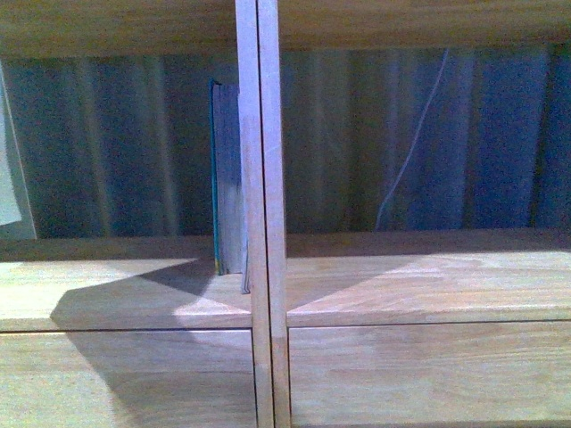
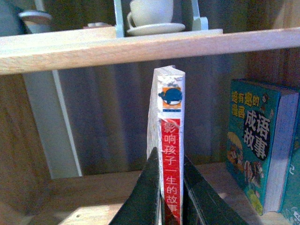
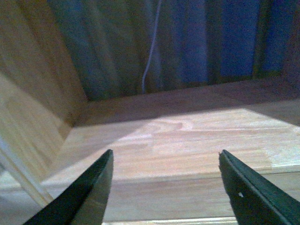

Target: Organize books on shelf

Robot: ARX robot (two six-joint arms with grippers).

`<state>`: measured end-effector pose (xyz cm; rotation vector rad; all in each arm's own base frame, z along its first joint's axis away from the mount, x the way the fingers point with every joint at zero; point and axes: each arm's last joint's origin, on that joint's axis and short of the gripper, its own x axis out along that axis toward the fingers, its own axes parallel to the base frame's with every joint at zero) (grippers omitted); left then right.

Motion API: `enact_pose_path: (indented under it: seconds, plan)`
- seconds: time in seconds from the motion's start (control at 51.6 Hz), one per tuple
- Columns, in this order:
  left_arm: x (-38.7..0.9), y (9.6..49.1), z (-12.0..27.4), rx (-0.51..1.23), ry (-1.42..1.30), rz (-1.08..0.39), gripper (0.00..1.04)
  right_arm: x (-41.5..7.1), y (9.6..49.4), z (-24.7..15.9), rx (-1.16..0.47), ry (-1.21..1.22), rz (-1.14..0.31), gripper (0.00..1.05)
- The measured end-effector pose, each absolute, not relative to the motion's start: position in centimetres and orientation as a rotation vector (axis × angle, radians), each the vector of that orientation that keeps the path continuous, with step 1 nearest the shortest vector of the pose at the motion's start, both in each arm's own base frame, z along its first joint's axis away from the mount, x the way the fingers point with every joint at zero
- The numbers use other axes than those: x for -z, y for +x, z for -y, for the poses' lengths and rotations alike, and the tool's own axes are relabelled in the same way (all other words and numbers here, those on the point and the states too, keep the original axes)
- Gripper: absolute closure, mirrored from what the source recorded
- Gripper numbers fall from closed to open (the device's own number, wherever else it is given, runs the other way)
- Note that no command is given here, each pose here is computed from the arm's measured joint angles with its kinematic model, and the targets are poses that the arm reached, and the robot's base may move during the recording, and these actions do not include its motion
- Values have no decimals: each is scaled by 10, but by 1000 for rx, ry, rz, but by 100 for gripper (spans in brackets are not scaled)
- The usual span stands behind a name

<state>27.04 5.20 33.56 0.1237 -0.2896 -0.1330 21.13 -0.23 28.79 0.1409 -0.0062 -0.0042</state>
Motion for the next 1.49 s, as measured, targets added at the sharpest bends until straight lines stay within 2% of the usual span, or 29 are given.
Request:
enact_pose_path:
  seconds: [0.407,0.659,0.813,1.24,1.491]
  plan:
    - [-309,373,-19,287,79,235,98,-225,170,0,-2,12,-9,102]
    - [-300,417,7,303,25,213,98,-204,153,0,-2,9,-11,102]
    - [-290,443,36,341,10,169,98,-192,142,0,-1,9,-7,102]
    - [-276,465,79,328,98,80,98,-178,125,0,-1,9,-6,102]
    - [-255,465,94,343,151,23,59,-171,118,0,-2,7,10,102]
